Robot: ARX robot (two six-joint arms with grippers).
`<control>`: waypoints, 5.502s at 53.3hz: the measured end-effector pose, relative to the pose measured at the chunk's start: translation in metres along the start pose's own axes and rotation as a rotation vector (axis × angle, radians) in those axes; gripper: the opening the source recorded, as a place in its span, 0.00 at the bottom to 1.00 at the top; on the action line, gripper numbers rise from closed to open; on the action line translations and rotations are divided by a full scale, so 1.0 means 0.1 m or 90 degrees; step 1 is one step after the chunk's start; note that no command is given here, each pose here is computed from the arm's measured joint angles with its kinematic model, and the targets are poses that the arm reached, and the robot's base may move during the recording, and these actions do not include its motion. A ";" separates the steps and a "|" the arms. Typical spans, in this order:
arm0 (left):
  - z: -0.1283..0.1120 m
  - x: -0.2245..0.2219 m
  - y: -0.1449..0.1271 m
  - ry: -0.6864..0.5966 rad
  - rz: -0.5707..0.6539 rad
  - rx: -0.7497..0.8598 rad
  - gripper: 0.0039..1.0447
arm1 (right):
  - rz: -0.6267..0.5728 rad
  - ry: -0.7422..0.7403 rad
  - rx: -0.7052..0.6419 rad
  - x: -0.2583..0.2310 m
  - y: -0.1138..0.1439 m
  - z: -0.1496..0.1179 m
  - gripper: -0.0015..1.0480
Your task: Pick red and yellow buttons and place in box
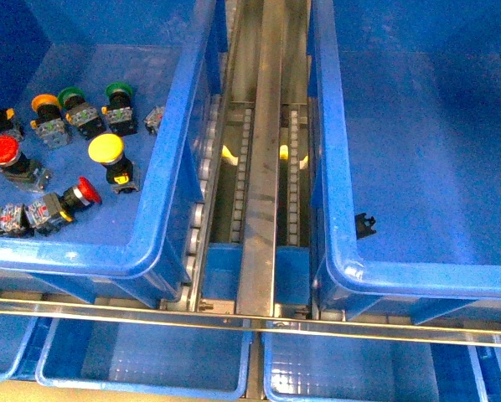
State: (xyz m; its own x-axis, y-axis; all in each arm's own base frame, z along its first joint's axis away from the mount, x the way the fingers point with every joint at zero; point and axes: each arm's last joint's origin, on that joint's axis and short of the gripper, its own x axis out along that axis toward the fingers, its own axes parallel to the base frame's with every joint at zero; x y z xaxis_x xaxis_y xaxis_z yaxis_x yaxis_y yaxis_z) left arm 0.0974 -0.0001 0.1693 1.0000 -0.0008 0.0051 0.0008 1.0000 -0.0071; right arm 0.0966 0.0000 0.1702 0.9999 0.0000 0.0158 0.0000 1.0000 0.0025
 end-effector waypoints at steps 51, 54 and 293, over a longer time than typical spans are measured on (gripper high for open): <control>0.69 0.68 -0.33 0.323 0.271 -0.238 0.93 | 0.000 0.000 0.000 0.00 0.00 0.00 0.94; 0.82 0.82 -0.33 0.298 0.268 -0.255 0.93 | 0.000 0.000 0.000 0.00 0.00 0.00 0.94; 0.58 2.38 -2.51 0.654 -0.279 -0.566 0.29 | 0.000 0.000 0.000 0.00 0.00 0.00 0.94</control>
State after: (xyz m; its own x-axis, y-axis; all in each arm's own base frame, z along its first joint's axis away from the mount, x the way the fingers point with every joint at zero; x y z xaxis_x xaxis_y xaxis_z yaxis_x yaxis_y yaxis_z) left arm 0.3350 -0.2513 0.2306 0.4774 -0.6925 -0.5408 -0.0757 0.5808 -0.8105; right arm 0.0966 0.0000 0.1702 0.9999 0.0000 0.0158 0.0000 1.0000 0.0029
